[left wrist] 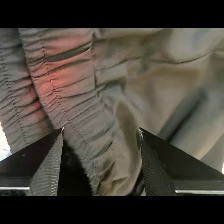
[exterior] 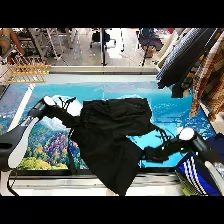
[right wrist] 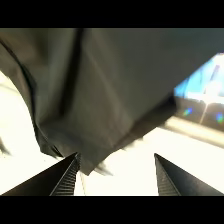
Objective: Fold the clothes and pants, and hang the long-sleeved shirts on hangers.
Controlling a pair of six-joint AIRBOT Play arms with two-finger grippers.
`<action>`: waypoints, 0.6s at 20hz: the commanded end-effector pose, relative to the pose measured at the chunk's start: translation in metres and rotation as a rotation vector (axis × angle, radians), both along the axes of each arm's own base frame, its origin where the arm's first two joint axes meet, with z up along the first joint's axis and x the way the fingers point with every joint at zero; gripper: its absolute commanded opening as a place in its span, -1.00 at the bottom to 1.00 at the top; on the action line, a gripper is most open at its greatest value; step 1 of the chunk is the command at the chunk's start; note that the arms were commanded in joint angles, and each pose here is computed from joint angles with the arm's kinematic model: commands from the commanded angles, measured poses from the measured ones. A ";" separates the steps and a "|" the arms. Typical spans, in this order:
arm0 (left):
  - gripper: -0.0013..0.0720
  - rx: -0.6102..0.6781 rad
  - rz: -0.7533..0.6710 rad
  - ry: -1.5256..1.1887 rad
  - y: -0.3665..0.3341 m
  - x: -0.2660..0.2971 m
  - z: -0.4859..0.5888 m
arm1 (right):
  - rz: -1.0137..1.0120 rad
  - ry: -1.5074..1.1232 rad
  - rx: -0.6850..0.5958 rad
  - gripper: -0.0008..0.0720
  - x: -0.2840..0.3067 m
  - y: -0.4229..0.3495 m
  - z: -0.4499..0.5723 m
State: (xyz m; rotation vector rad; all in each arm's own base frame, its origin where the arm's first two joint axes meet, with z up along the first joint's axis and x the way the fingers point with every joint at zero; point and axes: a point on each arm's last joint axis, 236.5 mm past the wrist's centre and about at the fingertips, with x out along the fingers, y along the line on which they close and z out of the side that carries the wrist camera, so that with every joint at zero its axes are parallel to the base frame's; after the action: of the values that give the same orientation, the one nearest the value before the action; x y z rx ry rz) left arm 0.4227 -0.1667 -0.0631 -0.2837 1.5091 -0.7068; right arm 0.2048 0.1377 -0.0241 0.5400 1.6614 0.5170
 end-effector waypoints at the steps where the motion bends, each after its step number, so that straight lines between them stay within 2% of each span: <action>1: 0.44 0.036 -0.029 0.106 -0.002 -0.021 -0.017 | -0.061 0.057 0.001 0.50 -0.026 0.003 -0.031; 2: 0.43 0.036 -0.029 0.106 -0.002 -0.021 -0.017 | -0.087 0.053 -0.004 0.49 -0.023 0.003 -0.039; 3: 0.28 0.036 -0.029 0.106 -0.002 -0.021 -0.017 | -0.111 0.035 0.001 0.41 -0.016 0.004 -0.045; 5: 0.24 0.030 -0.032 0.106 -0.005 -0.021 -0.016 | -0.151 -0.013 0.043 0.39 0.004 0.012 -0.048; 6: -0.08 0.026 -0.033 0.109 -0.006 -0.022 -0.015 | -0.176 -0.030 0.073 0.33 0.014 0.017 -0.049; 7: -0.49 0.019 -0.036 0.116 -0.007 -0.024 -0.014 | -0.198 -0.041 0.093 0.17 0.022 0.020 -0.051; 8: -0.73 0.016 -0.037 0.119 -0.008 -0.024 -0.013 | -0.220 -0.046 0.098 0.06 0.028 0.021 -0.055; 9: -0.77 0.005 -0.037 0.123 -0.010 -0.025 -0.012 | -0.239 -0.045 0.090 -0.07 0.033 0.019 -0.061; 10: -0.90 -0.002 -0.037 0.128 -0.011 -0.026 -0.011 | -0.248 -0.045 0.082 -0.56 0.035 0.018 -0.065; 11: -0.93 -0.012 -0.050 0.130 -0.012 -0.028 -0.009 | -0.246 -0.050 0.080 -0.92 0.036 0.017 -0.065; 12: -0.93 -0.039 -0.077 0.134 -0.014 -0.032 -0.004 | -0.220 -0.062 0.092 -0.93 0.036 0.019 -0.059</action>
State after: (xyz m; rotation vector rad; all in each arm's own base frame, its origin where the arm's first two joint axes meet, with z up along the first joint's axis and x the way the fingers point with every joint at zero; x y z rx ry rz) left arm 0.3972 -0.1758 -0.0745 -0.2991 1.6361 -0.7298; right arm 0.2297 0.1553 -0.0822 0.7479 1.5419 0.4392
